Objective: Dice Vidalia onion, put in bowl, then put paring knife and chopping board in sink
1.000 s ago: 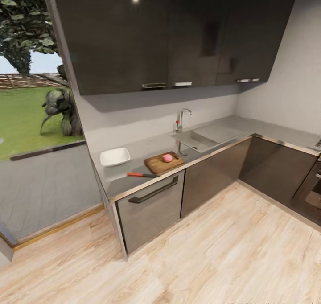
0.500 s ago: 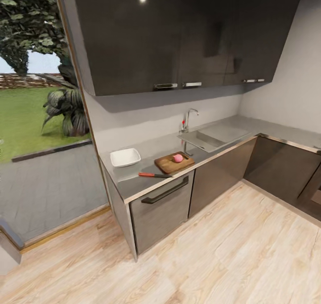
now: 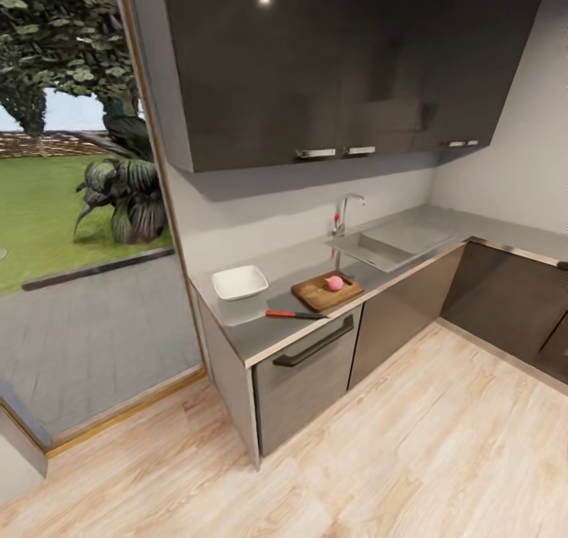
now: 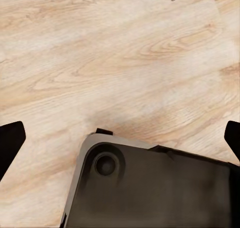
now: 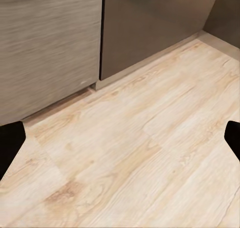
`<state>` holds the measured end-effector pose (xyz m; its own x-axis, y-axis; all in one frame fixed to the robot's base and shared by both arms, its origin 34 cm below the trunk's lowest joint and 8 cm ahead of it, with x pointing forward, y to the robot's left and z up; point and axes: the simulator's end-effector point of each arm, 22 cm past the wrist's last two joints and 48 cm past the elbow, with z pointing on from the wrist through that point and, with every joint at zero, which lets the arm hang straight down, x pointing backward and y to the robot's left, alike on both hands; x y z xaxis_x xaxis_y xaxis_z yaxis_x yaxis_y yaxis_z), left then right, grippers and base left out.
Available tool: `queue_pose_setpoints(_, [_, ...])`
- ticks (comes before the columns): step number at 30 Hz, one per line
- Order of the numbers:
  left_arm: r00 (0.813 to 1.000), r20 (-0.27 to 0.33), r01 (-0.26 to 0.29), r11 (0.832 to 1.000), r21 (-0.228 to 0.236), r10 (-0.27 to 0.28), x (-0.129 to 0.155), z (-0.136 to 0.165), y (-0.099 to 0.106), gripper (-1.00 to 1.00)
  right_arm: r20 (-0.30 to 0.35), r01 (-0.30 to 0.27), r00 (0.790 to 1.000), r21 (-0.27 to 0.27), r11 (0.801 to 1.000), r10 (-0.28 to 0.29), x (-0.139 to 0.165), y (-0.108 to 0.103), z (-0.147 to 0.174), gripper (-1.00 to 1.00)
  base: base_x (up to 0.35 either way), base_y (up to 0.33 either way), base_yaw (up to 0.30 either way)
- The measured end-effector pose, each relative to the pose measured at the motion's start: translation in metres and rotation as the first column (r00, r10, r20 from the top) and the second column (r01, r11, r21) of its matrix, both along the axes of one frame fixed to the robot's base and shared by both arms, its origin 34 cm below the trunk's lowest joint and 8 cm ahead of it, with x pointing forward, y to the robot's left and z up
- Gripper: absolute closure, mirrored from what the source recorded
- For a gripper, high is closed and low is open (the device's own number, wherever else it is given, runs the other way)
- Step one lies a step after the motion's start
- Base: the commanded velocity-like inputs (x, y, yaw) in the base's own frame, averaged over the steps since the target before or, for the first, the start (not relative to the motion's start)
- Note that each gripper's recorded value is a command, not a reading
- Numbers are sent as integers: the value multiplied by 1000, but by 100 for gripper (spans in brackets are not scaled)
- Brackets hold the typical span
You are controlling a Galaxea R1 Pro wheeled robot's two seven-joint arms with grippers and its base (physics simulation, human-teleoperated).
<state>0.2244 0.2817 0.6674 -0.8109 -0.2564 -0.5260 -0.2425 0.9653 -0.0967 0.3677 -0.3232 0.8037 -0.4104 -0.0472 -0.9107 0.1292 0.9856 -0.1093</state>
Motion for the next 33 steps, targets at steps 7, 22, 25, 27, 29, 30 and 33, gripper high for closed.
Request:
queue_pose_setpoints(7, [1000,4,0,1000,0,0,1,0,0,-100,5,1,1000,0,1000,-1,1,0,1,-100,82,277,-104])
queue_pose_setpoints(22, [1000,12,0,1000,0,0,4,1,0,-100,14,0,1000,0,1000,0,3,0,4,-100,83,277,-106])
queue_pose_setpoints(25, [1000,14,0,1000,0,0,5,2,0,-100,16,-1,1000,0,1000,1,3,0,4,-100,85,277,-116])
queue_pose_setpoints(27, [1000,15,0,1000,0,0,5,2,0,-100,18,-1,1000,0,1000,1,3,0,5,-100,85,277,-120])
queue_pose_setpoints(29, [1000,17,0,1000,0,0,5,2,0,-100,19,-2,1000,0,1000,2,4,0,5,-100,85,277,-121])
queue_pose_setpoints(30, [1000,17,0,1000,0,0,6,2,0,-100,19,-2,1000,0,1000,2,4,0,5,-100,85,277,-122])
queue_pose_setpoints(33, [1000,19,0,1000,0,0,6,2,0,-100,21,-1,1000,0,1000,1,4,0,6,-100,85,277,-126])
